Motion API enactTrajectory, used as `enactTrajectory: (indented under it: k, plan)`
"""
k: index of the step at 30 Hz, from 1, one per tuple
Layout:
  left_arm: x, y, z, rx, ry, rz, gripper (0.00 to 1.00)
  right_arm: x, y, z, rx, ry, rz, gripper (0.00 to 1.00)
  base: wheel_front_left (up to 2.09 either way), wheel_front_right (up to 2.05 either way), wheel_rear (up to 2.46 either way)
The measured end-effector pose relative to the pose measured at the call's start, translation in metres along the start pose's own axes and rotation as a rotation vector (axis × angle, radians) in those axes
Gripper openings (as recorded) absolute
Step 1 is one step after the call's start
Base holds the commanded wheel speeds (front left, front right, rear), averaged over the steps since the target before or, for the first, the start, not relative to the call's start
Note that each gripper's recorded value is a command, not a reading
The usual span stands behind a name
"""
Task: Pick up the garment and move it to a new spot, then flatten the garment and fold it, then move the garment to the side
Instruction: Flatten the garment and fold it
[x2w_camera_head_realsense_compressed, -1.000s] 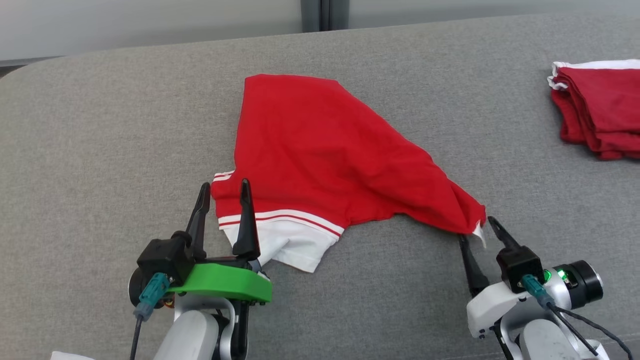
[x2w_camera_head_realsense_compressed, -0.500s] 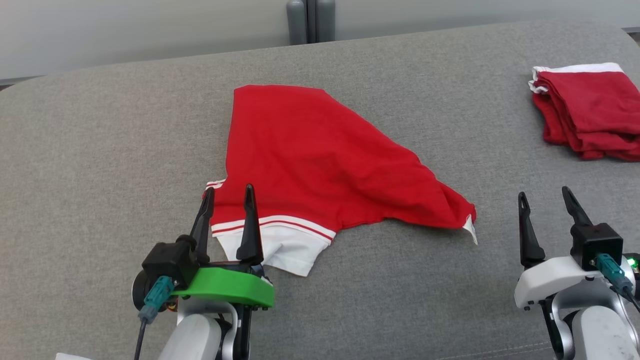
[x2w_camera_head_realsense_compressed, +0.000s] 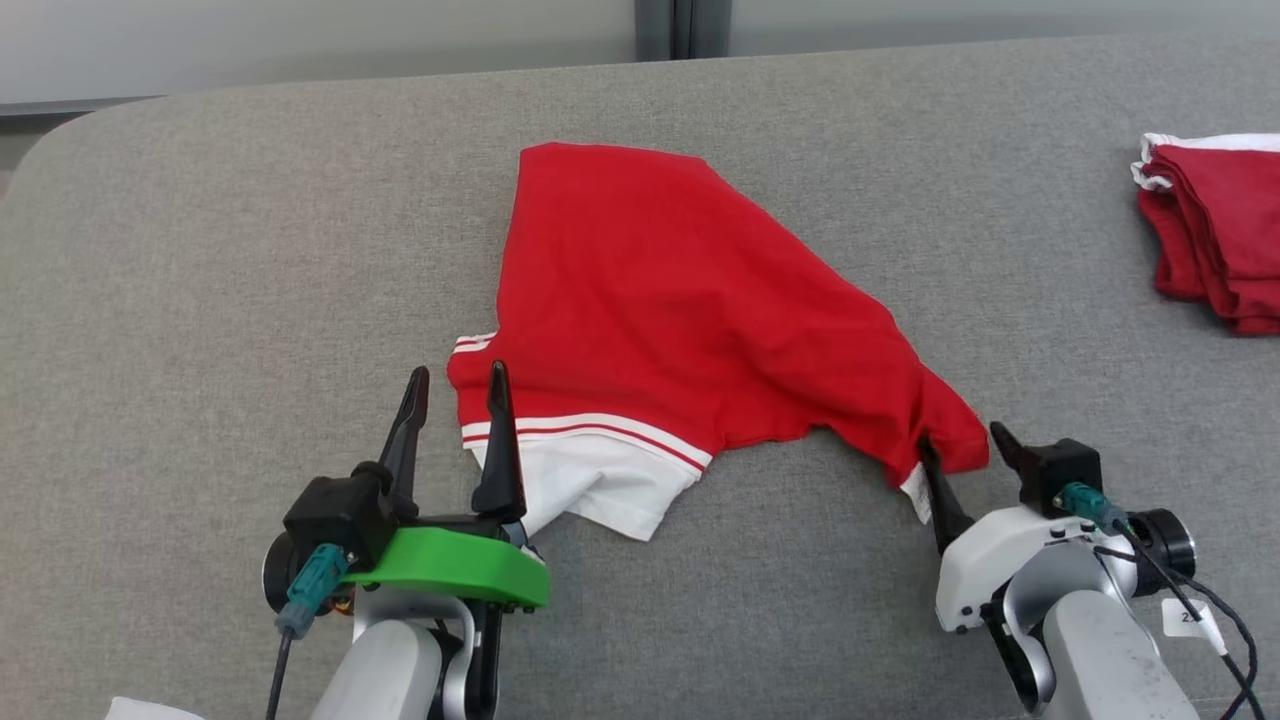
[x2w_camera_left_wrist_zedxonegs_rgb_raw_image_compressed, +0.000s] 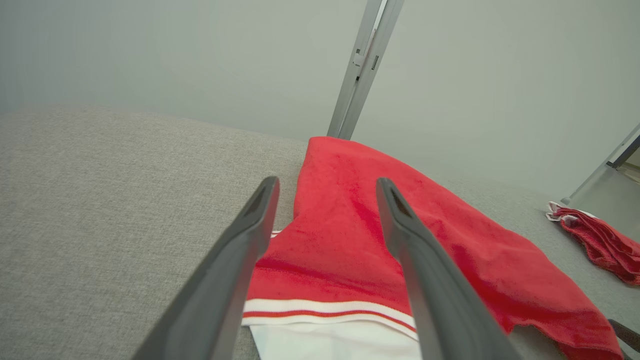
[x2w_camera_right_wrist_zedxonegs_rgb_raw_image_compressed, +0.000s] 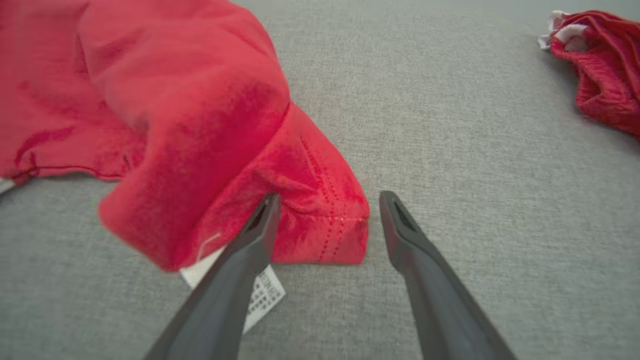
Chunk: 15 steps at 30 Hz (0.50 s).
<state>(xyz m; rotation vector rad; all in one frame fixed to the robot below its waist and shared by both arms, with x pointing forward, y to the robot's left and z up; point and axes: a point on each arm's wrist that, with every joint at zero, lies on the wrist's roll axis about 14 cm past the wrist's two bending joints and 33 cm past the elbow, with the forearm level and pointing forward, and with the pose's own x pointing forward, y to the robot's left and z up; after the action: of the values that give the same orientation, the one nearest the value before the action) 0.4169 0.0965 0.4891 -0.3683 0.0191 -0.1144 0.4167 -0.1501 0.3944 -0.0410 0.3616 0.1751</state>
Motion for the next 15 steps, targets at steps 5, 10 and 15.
enactTrajectory:
  k: [5,10,15]
  plan:
    - [0.000,0.001,0.002,0.001,-0.006,0.003,1.00,0.000,0.012,-0.017,-0.012,0.058,0.048,1.00,0.00,0.00,0.00]
    - [0.001,-0.001,0.002,-0.001,-0.007,-0.002,1.00,0.006,0.004,-0.013,-0.005,0.051,0.027,0.00,0.00,0.00,0.00]
    - [0.003,-0.005,0.000,-0.003,-0.001,-0.015,1.00,0.016,-0.033,0.016,-0.044,-0.024,-0.045,0.00,0.00,0.00,0.00]
